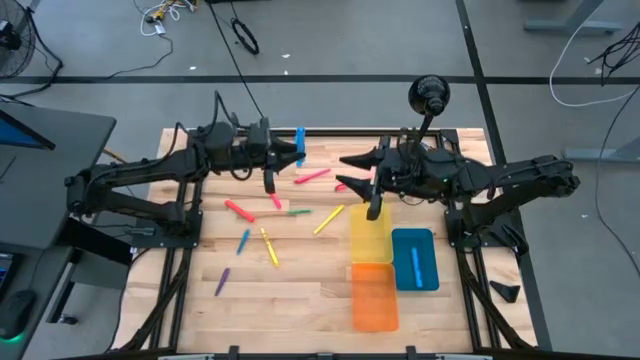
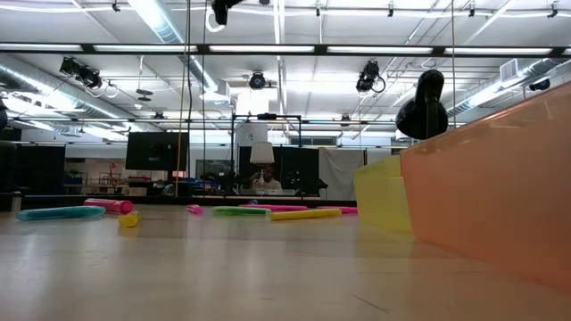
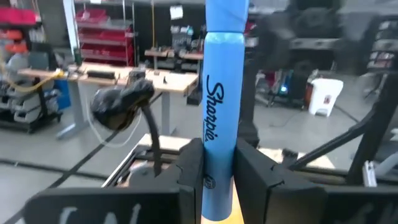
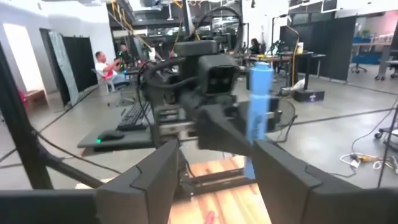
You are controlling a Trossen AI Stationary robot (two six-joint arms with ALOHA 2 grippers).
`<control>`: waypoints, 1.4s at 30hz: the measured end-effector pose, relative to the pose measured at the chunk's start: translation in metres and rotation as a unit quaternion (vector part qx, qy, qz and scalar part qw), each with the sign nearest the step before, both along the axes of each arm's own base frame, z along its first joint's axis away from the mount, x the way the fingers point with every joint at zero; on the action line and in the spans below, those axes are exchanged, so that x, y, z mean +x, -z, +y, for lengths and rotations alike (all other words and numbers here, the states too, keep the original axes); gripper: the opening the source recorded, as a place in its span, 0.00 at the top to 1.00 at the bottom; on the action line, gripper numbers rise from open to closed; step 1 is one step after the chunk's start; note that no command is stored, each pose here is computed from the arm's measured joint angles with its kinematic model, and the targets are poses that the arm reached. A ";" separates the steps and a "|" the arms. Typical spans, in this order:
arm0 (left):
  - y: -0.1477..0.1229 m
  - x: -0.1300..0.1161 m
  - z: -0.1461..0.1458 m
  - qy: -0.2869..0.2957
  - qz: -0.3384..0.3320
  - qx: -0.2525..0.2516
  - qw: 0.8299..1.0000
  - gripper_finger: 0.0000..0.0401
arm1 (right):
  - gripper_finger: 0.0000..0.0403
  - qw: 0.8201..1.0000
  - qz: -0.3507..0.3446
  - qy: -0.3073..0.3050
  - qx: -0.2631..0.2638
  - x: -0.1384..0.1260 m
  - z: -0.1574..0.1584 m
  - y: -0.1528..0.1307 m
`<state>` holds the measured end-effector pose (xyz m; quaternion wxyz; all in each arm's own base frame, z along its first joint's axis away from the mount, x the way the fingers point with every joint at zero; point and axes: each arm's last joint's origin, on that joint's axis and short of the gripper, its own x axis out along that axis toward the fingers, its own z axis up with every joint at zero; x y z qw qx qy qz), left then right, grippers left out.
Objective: Pick & Place Markers
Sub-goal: Put the left blue highlighter into the blue bin
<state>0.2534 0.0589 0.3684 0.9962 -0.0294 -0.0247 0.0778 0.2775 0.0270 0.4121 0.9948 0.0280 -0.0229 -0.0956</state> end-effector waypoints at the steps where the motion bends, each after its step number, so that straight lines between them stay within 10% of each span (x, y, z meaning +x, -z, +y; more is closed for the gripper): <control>1: -0.001 0.001 -0.003 0.004 -0.008 0.002 1.000 0.84 | 0.47 1.000 0.003 0.002 -0.002 0.000 -0.001 -0.002; 31: -0.045 0.068 -0.046 0.087 -0.012 0.018 0.996 0.84 | 0.44 0.999 -0.037 -0.018 -0.029 0.017 0.000 -0.015; 42: -0.043 0.070 -0.047 0.077 -0.001 0.017 0.997 0.83 | 0.74 0.998 -0.037 -0.026 -0.040 0.014 0.006 -0.017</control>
